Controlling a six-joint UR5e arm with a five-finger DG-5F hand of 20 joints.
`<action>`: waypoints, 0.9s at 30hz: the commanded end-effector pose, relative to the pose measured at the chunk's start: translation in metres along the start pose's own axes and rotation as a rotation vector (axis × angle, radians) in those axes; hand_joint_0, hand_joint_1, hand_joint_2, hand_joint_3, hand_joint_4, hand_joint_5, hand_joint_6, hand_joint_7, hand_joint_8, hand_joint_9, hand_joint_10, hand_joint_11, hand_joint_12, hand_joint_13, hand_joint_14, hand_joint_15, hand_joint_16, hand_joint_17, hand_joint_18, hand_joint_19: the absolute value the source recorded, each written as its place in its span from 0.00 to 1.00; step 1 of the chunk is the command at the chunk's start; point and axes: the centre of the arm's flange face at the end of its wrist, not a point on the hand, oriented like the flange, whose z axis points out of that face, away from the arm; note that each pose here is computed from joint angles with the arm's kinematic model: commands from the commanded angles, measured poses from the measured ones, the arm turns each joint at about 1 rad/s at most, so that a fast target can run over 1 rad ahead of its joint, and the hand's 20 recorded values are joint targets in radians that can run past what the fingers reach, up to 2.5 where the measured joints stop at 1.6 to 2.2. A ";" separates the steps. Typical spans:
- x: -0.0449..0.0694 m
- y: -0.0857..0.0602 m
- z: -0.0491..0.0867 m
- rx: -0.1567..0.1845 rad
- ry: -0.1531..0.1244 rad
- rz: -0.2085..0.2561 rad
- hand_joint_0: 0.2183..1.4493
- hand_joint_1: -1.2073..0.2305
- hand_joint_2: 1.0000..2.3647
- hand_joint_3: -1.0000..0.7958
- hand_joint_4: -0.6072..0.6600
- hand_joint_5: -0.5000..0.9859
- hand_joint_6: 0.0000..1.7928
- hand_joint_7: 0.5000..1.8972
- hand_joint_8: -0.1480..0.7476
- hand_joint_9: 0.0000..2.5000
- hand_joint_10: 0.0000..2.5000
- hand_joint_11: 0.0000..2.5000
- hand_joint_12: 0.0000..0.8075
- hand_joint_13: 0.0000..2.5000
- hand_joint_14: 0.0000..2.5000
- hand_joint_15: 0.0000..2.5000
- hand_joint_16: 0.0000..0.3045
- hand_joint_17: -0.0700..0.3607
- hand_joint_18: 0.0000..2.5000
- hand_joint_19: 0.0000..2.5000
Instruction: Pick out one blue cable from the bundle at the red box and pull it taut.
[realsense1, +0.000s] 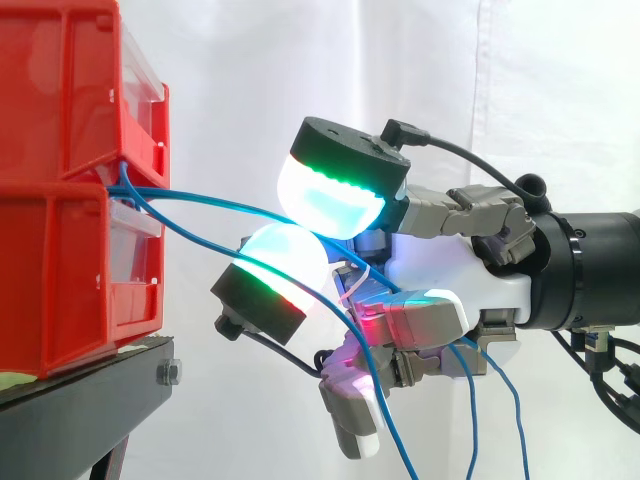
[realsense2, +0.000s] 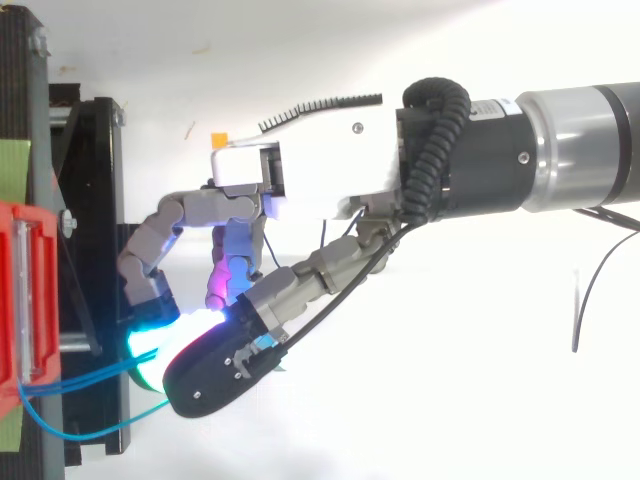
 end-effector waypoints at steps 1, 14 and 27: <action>0.000 0.000 0.000 0.000 0.000 0.000 0.31 0.31 0.01 0.49 0.51 0.26 0.49 0.33 0.53 0.56 0.01 0.34 0.55 0.44 0.01 0.26 0.21 0.50 0.35 0.30; -0.001 0.000 0.000 0.001 -0.006 0.000 0.36 0.29 0.00 0.28 0.51 0.25 0.50 0.30 0.49 0.55 0.01 0.35 0.50 0.42 0.01 0.27 0.18 0.45 0.31 0.30; 0.000 0.000 0.000 0.001 -0.005 -0.002 0.29 0.55 0.00 0.28 0.51 0.27 0.49 0.30 0.50 0.59 0.01 0.35 0.51 0.45 0.01 0.27 0.18 0.45 0.34 0.31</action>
